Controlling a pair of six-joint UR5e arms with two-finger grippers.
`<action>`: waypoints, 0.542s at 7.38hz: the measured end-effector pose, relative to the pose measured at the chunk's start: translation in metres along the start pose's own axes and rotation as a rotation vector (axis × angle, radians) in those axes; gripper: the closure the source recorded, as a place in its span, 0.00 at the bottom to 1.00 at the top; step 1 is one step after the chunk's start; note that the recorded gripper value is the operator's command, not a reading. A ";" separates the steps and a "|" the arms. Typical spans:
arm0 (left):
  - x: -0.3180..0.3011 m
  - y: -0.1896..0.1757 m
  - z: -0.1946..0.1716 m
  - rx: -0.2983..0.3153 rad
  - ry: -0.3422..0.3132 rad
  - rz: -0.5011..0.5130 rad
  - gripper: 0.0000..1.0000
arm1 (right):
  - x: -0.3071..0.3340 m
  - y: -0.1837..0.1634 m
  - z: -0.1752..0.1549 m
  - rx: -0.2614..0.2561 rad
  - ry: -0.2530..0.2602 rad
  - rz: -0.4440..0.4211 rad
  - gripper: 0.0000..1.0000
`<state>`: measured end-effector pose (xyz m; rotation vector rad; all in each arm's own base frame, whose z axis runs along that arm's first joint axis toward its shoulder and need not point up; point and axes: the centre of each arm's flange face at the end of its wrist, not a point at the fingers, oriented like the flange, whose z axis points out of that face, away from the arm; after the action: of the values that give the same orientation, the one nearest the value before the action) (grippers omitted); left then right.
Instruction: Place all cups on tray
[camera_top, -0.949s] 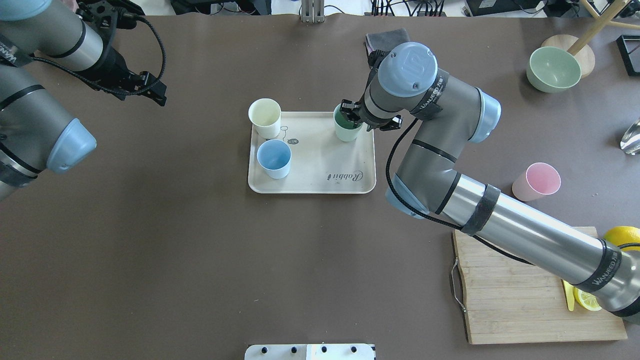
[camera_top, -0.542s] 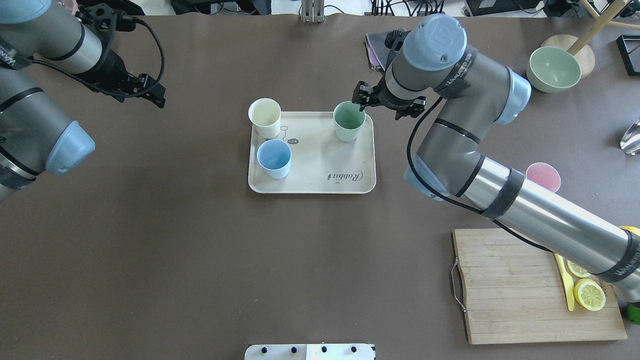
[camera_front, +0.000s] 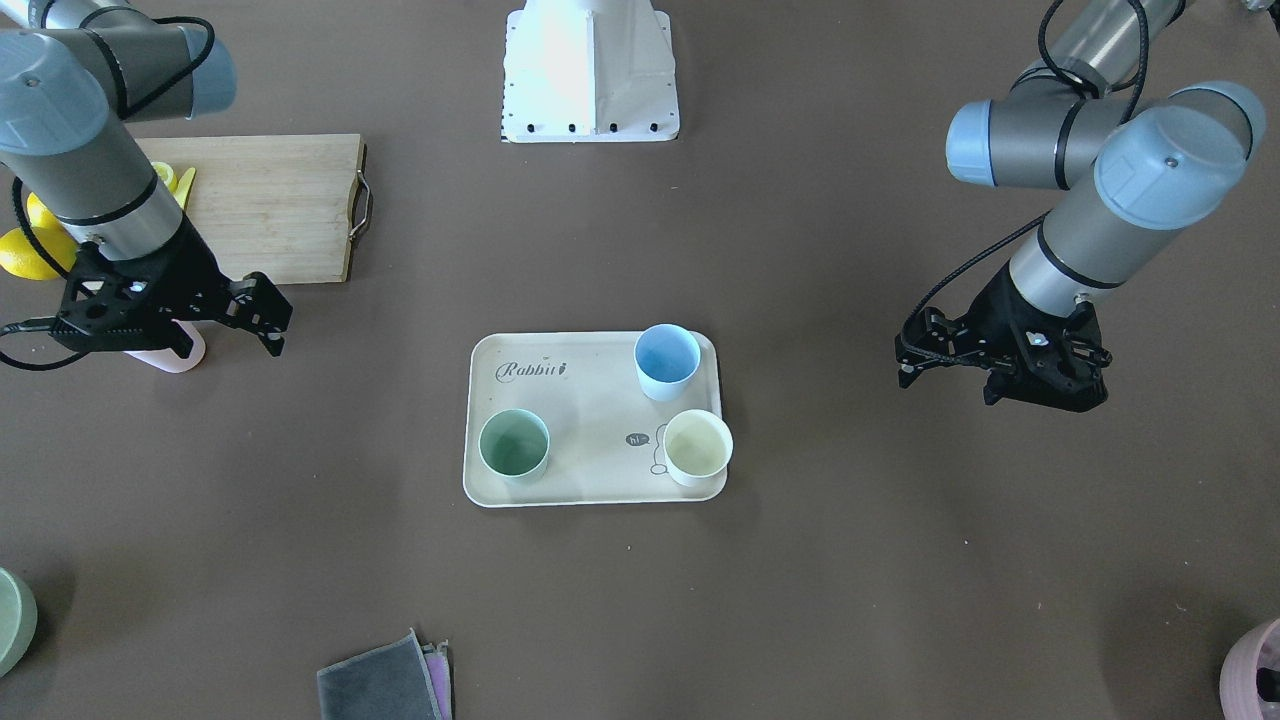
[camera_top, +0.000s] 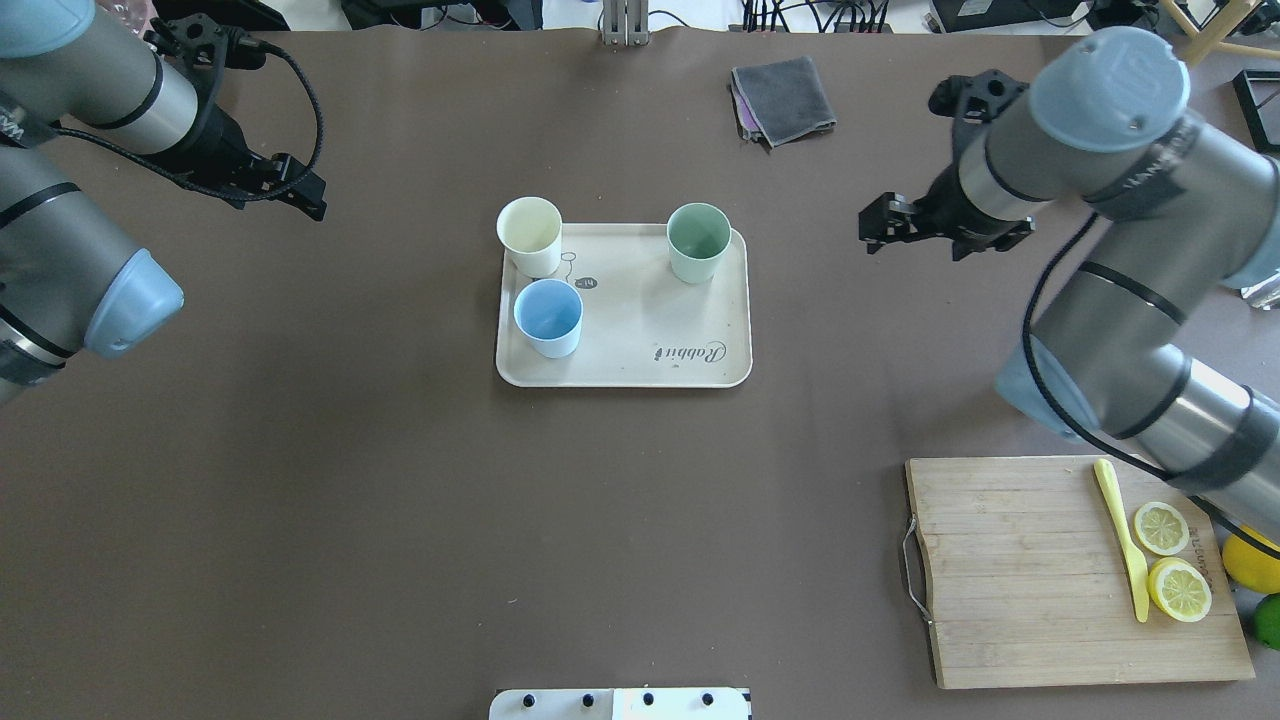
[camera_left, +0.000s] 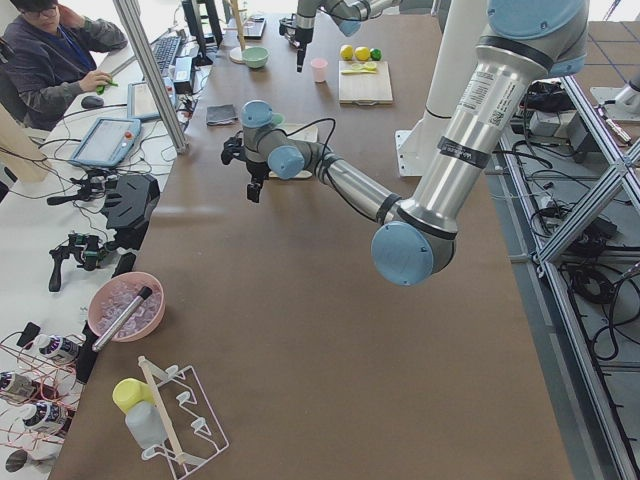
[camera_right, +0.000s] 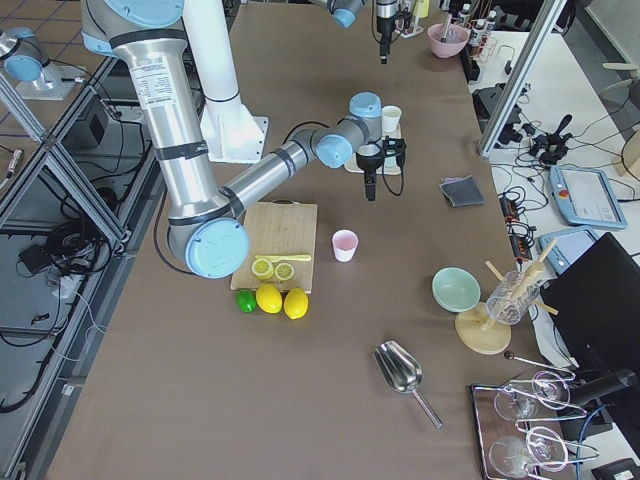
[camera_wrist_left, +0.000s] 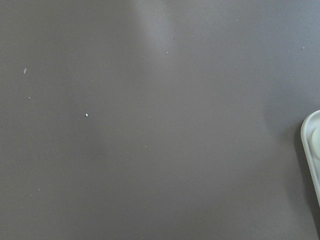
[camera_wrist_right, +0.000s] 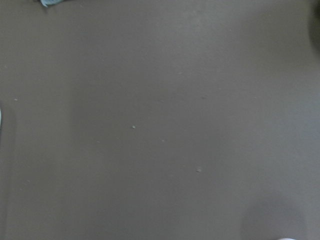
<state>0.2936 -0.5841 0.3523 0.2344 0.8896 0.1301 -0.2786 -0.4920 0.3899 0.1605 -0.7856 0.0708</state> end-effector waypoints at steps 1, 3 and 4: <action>-0.001 0.001 0.000 -0.001 0.000 -0.001 0.02 | 0.037 0.019 0.008 0.005 -0.011 -0.022 0.00; -0.003 0.003 0.001 -0.003 -0.002 -0.003 0.02 | 0.103 0.056 0.019 0.012 -0.029 -0.062 0.00; -0.003 0.003 0.001 -0.003 -0.002 -0.003 0.02 | 0.129 0.067 0.026 0.007 -0.006 -0.085 0.06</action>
<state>0.2920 -0.5817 0.3563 0.2306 0.8874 0.1285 -0.2135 -0.4303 0.5075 0.2002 -0.7834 -0.0074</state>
